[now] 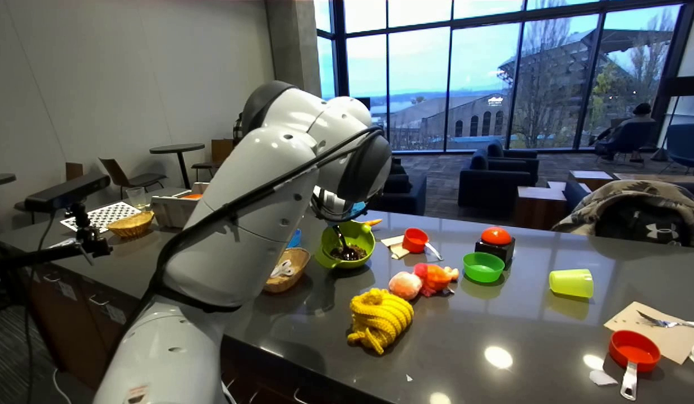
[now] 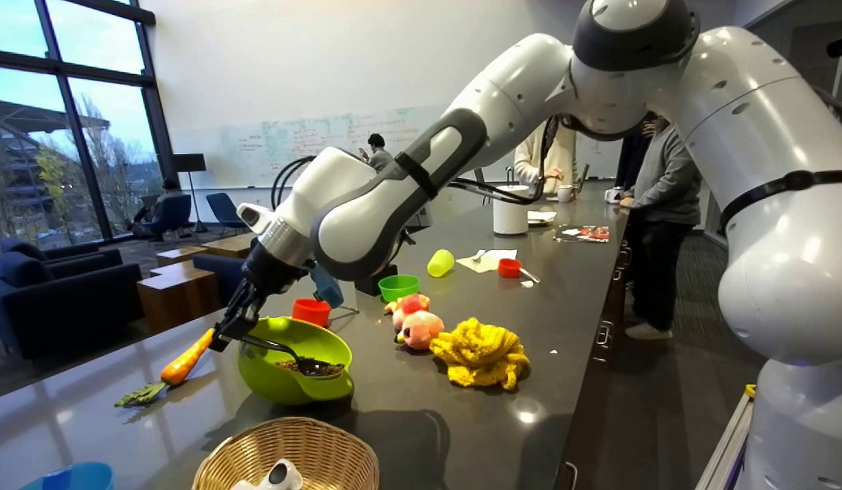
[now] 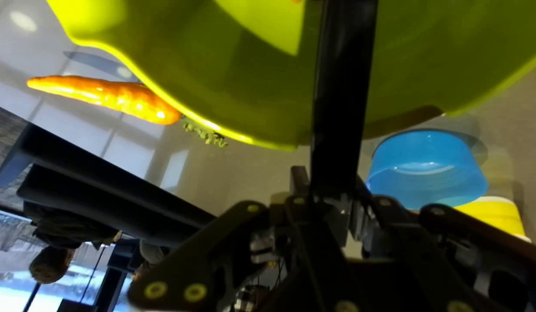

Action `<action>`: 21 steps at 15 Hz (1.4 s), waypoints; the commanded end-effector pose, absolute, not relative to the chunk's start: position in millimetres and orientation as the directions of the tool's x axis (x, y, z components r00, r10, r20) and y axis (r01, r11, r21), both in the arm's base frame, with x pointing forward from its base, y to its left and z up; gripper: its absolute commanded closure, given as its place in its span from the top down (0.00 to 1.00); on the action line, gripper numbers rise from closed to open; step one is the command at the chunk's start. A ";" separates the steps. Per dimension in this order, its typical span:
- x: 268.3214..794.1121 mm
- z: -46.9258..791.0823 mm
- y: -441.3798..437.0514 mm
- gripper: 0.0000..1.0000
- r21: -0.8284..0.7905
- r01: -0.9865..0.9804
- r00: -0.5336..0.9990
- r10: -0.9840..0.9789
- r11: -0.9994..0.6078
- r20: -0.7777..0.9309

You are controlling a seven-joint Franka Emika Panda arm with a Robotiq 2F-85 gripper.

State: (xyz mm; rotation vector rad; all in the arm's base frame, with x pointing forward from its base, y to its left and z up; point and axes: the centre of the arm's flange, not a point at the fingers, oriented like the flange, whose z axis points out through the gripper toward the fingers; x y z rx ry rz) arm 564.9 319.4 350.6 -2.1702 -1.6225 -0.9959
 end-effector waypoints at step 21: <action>523.3 378.2 420.3 0.06 0.387 0.890 -0.166 0.961 0.242 -0.219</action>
